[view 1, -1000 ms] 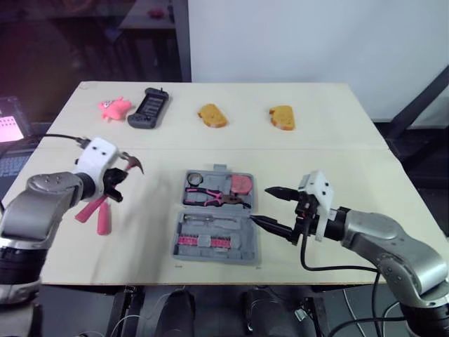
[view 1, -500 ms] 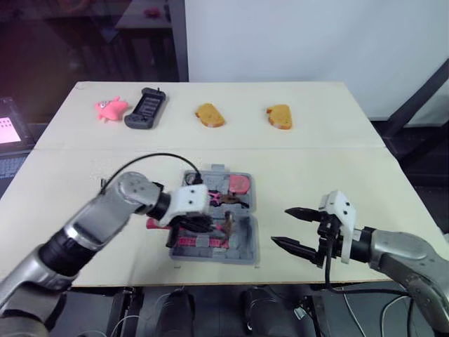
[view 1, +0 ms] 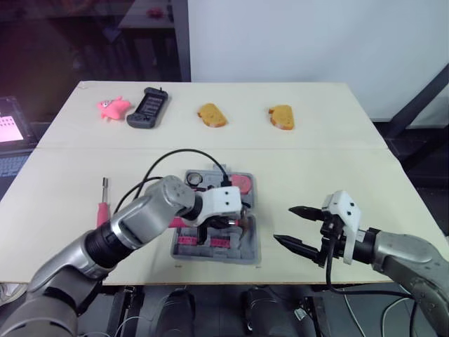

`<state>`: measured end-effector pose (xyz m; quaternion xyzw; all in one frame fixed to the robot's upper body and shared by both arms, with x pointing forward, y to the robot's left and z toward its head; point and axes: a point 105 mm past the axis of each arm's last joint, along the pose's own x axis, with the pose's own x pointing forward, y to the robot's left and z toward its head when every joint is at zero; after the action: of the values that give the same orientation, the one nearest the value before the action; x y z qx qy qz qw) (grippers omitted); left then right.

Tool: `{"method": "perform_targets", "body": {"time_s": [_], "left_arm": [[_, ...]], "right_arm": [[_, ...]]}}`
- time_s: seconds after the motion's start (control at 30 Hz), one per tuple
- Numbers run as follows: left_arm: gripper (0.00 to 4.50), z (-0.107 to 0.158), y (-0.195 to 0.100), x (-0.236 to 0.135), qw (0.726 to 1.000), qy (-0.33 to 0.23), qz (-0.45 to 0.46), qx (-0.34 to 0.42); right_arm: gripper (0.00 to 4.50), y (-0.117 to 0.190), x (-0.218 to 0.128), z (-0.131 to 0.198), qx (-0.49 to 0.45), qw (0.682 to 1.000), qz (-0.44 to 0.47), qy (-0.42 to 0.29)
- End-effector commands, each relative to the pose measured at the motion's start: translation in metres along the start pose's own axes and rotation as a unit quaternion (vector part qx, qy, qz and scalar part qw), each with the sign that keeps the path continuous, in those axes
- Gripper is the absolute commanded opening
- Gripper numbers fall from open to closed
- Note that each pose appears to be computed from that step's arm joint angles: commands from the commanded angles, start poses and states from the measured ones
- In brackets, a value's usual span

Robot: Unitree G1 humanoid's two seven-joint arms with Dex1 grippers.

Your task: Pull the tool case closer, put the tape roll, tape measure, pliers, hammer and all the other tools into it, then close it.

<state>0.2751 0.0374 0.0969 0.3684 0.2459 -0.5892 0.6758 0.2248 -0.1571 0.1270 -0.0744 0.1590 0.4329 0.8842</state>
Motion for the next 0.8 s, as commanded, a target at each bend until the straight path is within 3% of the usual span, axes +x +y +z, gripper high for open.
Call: {"method": "perform_targets", "body": {"time_s": [0.03,0.8], "left_arm": [[0.03,0.011,0.003,0.002,1.0,-0.008,0.008,0.027],[0.03,-0.003,-0.002,0.04,0.999,-0.012,-0.033,0.041]], "right_arm": [[4.5,0.008,0.001,0.01,-0.015,1.0,0.003,-0.021],[4.5,0.017,0.004,0.008,0.003,1.0,-0.005,-0.027]]}}
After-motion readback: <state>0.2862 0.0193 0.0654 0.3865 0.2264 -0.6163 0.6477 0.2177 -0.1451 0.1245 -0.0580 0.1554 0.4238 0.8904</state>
